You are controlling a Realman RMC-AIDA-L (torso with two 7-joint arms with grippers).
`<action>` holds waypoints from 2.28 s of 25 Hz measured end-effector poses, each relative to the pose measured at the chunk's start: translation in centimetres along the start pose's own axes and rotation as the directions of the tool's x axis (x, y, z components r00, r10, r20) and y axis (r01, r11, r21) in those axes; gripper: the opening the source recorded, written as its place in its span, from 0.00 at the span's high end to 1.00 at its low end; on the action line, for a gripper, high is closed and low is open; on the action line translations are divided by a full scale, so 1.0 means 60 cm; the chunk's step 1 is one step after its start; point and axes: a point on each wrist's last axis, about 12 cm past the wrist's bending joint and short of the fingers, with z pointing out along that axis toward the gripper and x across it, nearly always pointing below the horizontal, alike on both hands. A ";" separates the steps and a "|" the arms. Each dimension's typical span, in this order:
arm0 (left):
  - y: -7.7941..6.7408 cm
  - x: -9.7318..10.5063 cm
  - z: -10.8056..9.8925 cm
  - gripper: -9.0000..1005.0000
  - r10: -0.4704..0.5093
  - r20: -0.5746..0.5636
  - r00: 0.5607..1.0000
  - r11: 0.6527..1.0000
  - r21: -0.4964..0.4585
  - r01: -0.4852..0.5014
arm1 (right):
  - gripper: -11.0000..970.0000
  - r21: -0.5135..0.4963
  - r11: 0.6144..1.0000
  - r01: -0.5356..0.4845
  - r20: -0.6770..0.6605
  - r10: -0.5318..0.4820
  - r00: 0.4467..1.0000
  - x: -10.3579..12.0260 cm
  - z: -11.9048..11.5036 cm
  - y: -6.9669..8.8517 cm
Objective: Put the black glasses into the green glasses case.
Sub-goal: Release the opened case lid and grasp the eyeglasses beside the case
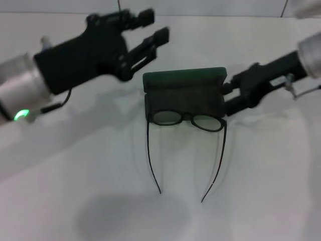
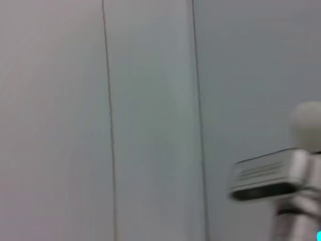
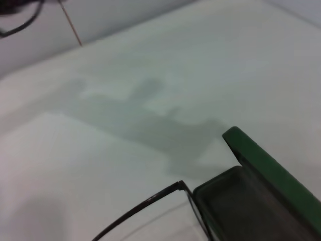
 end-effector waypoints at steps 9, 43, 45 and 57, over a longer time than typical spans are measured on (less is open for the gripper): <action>-0.035 0.082 -0.081 0.60 -0.151 0.112 0.982 0.988 0.047 0.147 | 0.29 -0.011 0.993 0.117 -0.163 -0.117 0.980 -0.080 0.086 0.015; -0.037 0.120 -0.106 0.60 -0.228 0.264 0.937 0.974 0.043 0.224 | 0.99 0.025 0.988 0.155 -0.207 -0.147 0.967 -0.075 0.129 0.022; -0.037 0.119 -0.106 0.60 -0.232 0.267 0.935 0.972 0.044 0.229 | 0.99 0.021 0.987 0.158 -0.185 -0.152 0.971 -0.073 0.124 0.026; -0.036 0.105 -0.114 0.60 -0.220 0.315 0.923 0.976 0.077 0.206 | 0.99 -0.010 0.987 0.159 0.091 -0.158 0.983 -0.070 0.065 0.062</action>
